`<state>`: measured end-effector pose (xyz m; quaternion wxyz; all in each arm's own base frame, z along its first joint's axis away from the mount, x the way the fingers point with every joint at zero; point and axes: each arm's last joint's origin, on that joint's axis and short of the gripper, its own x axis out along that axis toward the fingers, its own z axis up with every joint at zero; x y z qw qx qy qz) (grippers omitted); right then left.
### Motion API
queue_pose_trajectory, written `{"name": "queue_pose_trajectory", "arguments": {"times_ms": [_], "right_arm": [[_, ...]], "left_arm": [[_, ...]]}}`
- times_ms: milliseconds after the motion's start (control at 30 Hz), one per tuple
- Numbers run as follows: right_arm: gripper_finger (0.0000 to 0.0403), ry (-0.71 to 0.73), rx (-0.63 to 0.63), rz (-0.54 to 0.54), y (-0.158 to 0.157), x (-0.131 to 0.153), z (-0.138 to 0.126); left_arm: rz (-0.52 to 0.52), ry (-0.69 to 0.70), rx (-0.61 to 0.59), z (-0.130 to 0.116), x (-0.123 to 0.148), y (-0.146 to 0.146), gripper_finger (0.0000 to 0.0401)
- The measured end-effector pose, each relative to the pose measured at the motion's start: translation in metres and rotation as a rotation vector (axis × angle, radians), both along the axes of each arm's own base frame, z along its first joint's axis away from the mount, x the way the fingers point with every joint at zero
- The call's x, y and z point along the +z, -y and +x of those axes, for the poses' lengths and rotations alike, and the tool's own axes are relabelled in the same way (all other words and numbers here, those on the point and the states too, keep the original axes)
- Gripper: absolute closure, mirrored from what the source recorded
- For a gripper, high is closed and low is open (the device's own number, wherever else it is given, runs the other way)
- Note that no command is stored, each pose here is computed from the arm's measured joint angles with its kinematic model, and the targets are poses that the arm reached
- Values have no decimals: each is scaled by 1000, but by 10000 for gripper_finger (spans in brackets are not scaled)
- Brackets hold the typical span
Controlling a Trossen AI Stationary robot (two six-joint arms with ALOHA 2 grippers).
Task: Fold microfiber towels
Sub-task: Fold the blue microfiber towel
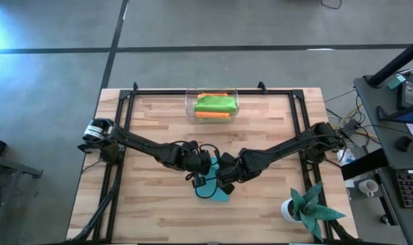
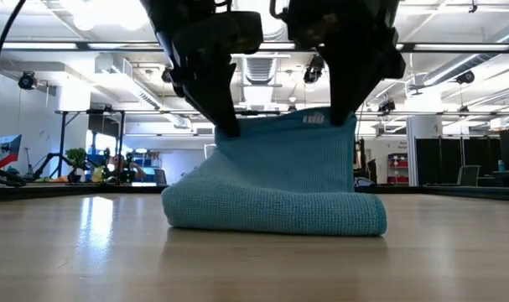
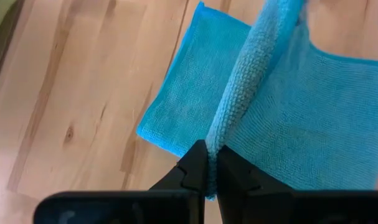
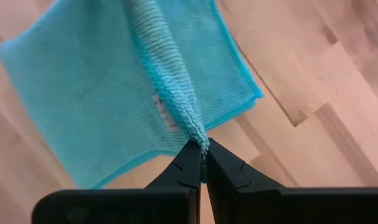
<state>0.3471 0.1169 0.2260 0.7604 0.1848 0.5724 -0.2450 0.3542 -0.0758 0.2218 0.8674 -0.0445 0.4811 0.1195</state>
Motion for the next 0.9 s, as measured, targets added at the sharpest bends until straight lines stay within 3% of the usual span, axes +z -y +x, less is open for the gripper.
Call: {"name": "queue_pose_trajectory", "arguments": {"times_ms": [400,667,900], "right_arm": [[394,-9,15,-42,3,-3,0],[394,-34,54,-111,10,-14,5],[394,-37,113,-127,13,-27,14]], "left_arm": [[1,-19,6,-3,-6,-1,329],[15,-126,7,-31,17,-8,319],[-16,-45,25,-46,45,-10,318]]}}
